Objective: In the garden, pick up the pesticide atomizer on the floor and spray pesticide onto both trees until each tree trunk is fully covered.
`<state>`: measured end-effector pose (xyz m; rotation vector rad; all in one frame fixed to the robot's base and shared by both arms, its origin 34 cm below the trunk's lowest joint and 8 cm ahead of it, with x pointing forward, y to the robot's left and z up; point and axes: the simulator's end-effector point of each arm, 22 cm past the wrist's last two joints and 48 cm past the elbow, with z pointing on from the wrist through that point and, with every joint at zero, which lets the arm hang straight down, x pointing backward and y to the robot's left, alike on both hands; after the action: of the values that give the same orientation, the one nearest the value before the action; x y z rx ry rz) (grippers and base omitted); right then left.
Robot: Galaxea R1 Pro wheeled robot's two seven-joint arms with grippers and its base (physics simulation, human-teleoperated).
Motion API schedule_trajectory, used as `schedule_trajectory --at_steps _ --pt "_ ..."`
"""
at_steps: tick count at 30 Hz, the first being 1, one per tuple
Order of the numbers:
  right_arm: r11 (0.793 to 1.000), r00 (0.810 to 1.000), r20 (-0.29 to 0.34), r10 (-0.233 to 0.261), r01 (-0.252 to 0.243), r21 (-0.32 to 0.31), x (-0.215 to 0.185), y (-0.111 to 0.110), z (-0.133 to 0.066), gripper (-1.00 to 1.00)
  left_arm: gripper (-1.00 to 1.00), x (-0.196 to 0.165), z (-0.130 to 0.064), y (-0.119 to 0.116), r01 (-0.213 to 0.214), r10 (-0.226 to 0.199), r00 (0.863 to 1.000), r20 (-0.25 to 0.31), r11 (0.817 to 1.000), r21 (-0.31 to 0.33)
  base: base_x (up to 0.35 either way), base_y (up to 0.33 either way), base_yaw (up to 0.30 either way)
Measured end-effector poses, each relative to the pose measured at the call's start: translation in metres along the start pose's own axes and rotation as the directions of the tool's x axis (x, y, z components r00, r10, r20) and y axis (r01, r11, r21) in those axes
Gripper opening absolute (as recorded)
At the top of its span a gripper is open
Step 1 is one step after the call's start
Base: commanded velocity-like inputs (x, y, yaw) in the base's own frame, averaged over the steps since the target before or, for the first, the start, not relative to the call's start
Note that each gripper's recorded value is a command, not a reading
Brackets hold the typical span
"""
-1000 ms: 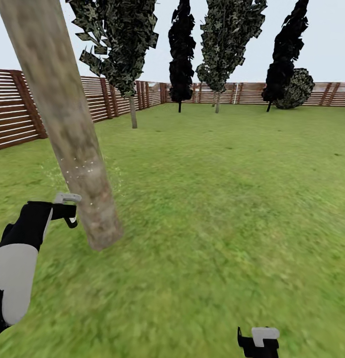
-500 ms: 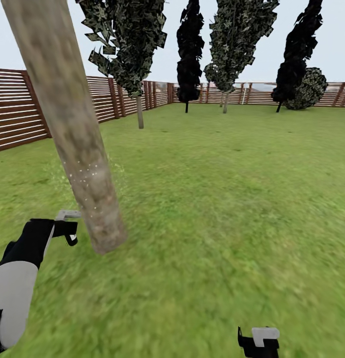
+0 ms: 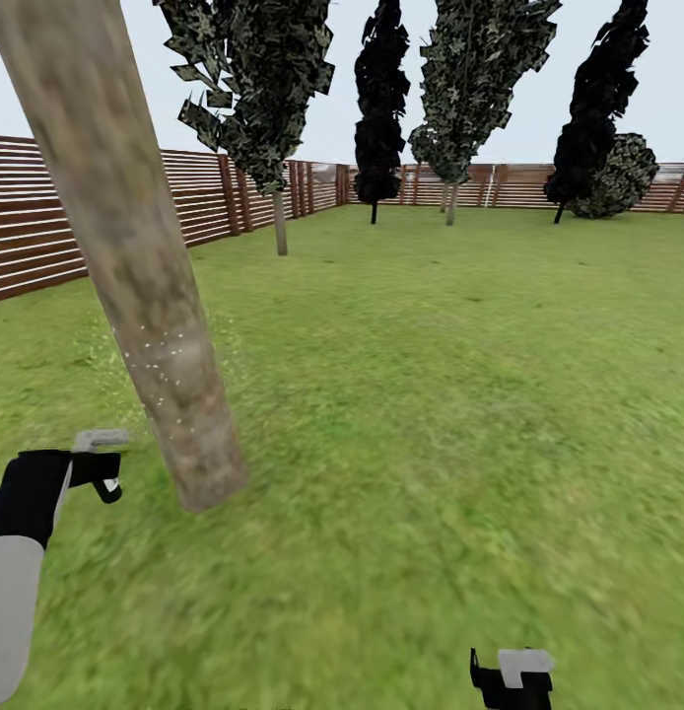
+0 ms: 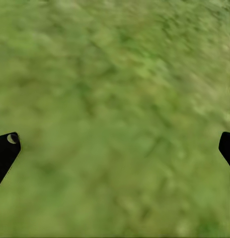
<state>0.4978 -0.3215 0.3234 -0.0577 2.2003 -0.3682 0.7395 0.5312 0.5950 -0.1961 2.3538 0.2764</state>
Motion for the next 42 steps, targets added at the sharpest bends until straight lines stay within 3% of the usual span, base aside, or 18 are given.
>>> schedule_trajectory --at_steps 4,7,10,27,32,42 --pt "1.000 1.000 0.000 0.000 0.000 0.000 0.000 0.000 0.000 1.00 -1.00 0.000 0.001 -0.006 0.011 -0.011 1.000 0.002 1.000 0.011 0.047 -0.027 0.259" --pt "1.000 1.000 0.000 0.000 0.000 0.000 0.000 0.000 0.000 1.00 -1.00 0.002 0.003 -0.032 0.015 -0.015 1.000 -0.001 0.999 0.048 0.158 -0.203 0.048" --pt "1.000 1.000 0.000 -0.001 0.001 -0.001 0.000 0.000 0.000 1.00 -1.00 0.003 0.004 -0.038 0.010 -0.010 1.000 -0.002 0.999 0.053 0.036 -0.262 0.004" --pt "1.000 1.000 0.000 -0.001 0.001 -0.001 0.000 0.000 0.000 1.00 -1.00 0.003 0.004 -0.034 0.002 -0.002 1.000 -0.003 0.999 0.044 0.056 -0.272 0.000" --pt "1.000 1.000 0.000 -0.001 0.001 -0.001 0.000 0.000 0.000 1.00 -1.00 0.008 0.005 -0.016 0.003 -0.003 1.000 -0.013 1.000 -0.011 0.144 -0.268 0.001" --pt "1.000 1.000 0.000 -0.001 0.001 -0.001 0.000 0.000 0.000 1.00 -1.00 0.013 0.006 -0.013 0.003 -0.003 1.000 -0.025 1.000 -0.030 0.159 -0.256 0.207"
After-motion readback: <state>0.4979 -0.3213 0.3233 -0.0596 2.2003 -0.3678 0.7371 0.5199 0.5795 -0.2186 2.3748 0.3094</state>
